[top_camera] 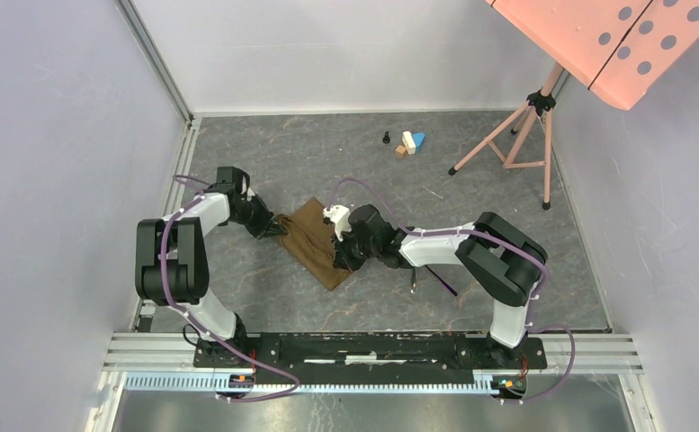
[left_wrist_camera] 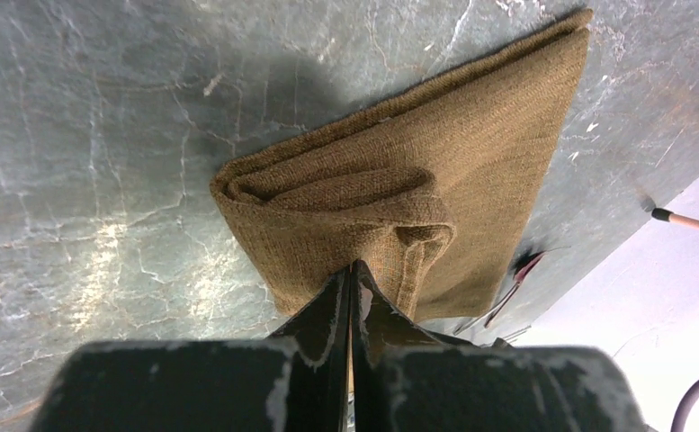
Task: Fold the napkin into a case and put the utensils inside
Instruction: Smooth out the 2/3-rectangle-folded napkin at the center of the board.
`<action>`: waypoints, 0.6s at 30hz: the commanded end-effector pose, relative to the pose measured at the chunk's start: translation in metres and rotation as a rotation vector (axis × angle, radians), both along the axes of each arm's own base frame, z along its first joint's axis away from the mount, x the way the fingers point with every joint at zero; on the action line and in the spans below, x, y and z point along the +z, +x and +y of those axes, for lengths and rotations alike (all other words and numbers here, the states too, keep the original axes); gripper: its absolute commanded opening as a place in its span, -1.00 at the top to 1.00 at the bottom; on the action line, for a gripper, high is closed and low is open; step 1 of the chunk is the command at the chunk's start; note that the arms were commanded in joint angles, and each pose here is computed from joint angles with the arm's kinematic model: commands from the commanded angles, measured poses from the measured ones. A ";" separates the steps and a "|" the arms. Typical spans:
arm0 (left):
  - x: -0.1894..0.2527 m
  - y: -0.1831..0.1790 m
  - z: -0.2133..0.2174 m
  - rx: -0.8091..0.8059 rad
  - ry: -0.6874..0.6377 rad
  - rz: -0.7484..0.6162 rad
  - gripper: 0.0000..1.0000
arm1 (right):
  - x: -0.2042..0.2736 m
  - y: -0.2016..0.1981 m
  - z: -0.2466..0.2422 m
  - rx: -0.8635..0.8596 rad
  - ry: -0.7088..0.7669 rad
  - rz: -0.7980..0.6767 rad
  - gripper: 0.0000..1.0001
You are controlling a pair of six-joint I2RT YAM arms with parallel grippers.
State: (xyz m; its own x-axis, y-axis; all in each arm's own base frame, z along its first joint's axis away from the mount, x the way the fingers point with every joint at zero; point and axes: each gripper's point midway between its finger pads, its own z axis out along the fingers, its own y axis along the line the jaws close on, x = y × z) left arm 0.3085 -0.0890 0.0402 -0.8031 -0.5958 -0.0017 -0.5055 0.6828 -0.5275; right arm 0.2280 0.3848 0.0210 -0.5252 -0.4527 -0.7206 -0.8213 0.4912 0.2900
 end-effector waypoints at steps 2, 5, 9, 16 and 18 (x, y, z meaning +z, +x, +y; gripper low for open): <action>0.008 0.027 0.007 0.058 -0.007 -0.050 0.95 | 0.012 0.013 0.012 0.024 0.022 -0.046 1.00; 0.013 0.031 0.007 0.057 -0.016 -0.058 0.95 | 0.010 0.014 0.012 0.025 0.009 -0.050 1.00; 0.022 0.030 0.007 0.054 -0.015 -0.072 0.94 | 0.011 0.017 0.010 0.020 0.005 -0.049 1.00; 0.021 0.034 0.008 0.046 -0.010 -0.059 0.87 | 0.012 0.012 0.010 0.026 0.018 -0.030 1.00; 0.021 0.036 0.007 0.043 -0.018 -0.059 0.88 | 0.012 0.008 0.010 0.032 0.029 -0.013 1.00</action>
State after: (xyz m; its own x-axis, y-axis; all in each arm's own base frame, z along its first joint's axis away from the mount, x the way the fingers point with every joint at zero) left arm 0.3297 -0.0822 0.0493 -0.7833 -0.6214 -0.0192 -0.5141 0.6648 -0.5420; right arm 0.2346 0.3864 0.0213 -0.5129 -0.4691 -0.7190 -0.8304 0.4834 0.2770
